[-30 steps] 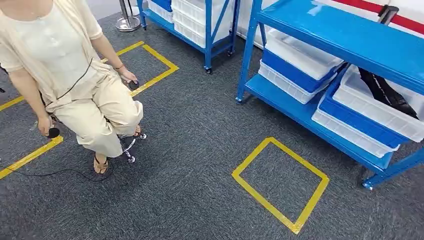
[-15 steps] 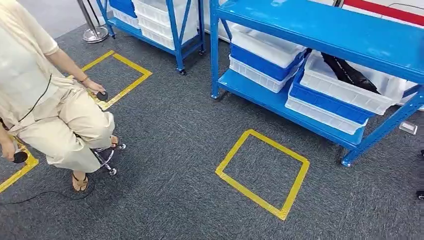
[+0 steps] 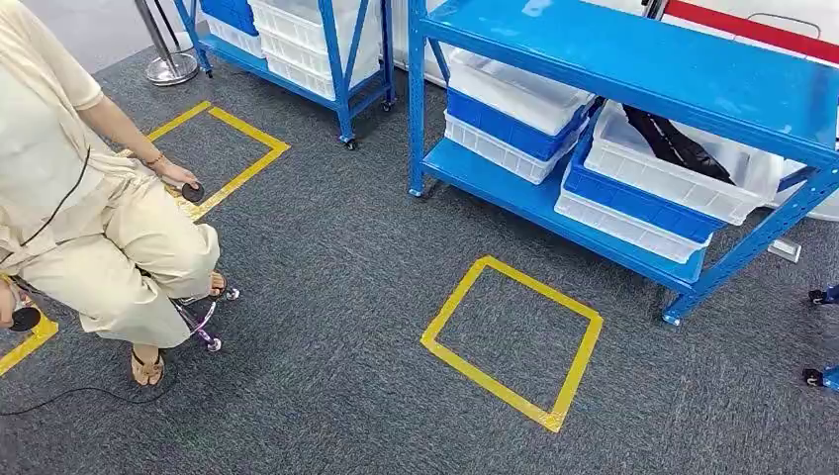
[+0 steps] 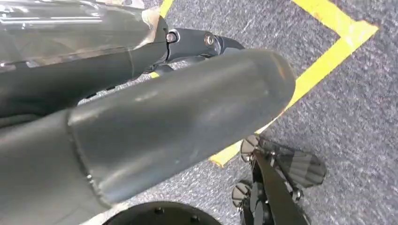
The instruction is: Take the parts from the cabinet and place them on the table.
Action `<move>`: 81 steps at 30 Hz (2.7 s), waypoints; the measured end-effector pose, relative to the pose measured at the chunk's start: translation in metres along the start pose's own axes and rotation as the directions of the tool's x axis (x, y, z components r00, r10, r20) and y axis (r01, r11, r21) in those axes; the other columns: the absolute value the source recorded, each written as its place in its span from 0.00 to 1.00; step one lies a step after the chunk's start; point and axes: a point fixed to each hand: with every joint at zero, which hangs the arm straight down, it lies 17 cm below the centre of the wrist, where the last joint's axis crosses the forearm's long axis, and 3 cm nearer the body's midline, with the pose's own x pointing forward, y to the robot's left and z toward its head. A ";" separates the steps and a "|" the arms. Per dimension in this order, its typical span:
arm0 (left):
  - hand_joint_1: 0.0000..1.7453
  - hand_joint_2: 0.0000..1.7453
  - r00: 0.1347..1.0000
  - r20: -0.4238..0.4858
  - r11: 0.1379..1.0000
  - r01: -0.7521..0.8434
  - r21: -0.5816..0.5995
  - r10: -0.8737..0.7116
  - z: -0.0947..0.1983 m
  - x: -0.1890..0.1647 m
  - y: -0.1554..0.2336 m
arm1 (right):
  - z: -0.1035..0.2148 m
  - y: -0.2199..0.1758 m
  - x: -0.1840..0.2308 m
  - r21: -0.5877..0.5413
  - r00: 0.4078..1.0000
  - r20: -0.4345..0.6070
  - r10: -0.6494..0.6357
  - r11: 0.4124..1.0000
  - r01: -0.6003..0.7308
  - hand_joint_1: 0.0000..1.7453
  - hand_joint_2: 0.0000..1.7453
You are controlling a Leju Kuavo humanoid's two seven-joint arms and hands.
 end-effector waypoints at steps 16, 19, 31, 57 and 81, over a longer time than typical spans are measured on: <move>0.00 0.00 1.000 0.004 1.000 0.008 -0.001 -0.008 0.000 0.001 0.000 | 0.000 -0.001 -0.001 0.000 1.000 -0.009 -0.016 1.000 0.016 0.00 0.00; 0.00 0.00 1.000 0.004 1.000 0.008 -0.001 -0.008 0.000 0.001 0.000 | 0.000 -0.001 -0.001 0.000 1.000 -0.006 -0.017 1.000 0.017 0.00 0.00; 0.00 0.00 1.000 0.019 1.000 0.007 -0.002 -0.007 0.000 0.004 -0.001 | 0.000 -0.001 -0.001 -0.001 1.000 -0.005 -0.014 1.000 0.014 0.00 0.00; 0.00 0.00 0.999 0.031 0.999 0.034 -0.021 -0.034 0.000 0.005 -0.002 | -0.002 -0.003 -0.014 -0.012 0.999 -0.032 -0.023 1.000 0.022 0.00 0.00; 0.00 0.00 0.999 0.027 0.999 0.046 -0.020 -0.045 -0.001 0.001 0.003 | -0.002 -0.003 -0.016 -0.014 0.998 -0.043 -0.036 0.999 0.036 0.00 0.00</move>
